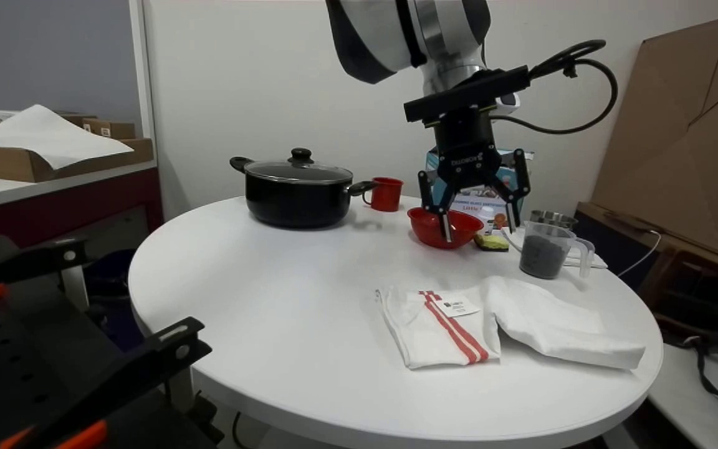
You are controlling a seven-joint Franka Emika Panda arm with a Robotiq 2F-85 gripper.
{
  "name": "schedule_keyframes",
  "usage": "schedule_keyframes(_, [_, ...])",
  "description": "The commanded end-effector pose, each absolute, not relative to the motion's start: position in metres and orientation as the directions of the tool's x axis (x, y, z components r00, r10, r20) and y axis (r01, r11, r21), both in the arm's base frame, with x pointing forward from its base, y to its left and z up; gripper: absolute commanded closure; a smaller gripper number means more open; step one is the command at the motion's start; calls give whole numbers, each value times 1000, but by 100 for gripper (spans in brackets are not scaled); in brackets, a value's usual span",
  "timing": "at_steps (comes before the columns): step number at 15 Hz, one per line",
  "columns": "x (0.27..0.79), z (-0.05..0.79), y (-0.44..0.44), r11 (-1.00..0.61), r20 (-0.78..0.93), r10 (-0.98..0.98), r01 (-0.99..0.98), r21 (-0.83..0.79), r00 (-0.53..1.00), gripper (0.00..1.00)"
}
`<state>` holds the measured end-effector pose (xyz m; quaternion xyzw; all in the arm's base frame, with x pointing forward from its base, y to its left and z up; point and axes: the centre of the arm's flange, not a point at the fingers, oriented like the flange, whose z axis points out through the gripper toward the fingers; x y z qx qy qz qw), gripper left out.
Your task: Use the white and red towel to wipe the table top
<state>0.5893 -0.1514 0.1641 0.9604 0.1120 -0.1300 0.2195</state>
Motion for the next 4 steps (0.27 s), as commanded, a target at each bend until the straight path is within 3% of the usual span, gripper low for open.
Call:
schedule_keyframes(1, [588, 164, -152, -879, -300, 157, 271, 391, 941, 15])
schedule_keyframes(4, [584, 161, -153, -881, -308, 155, 272, 387, 939, 15])
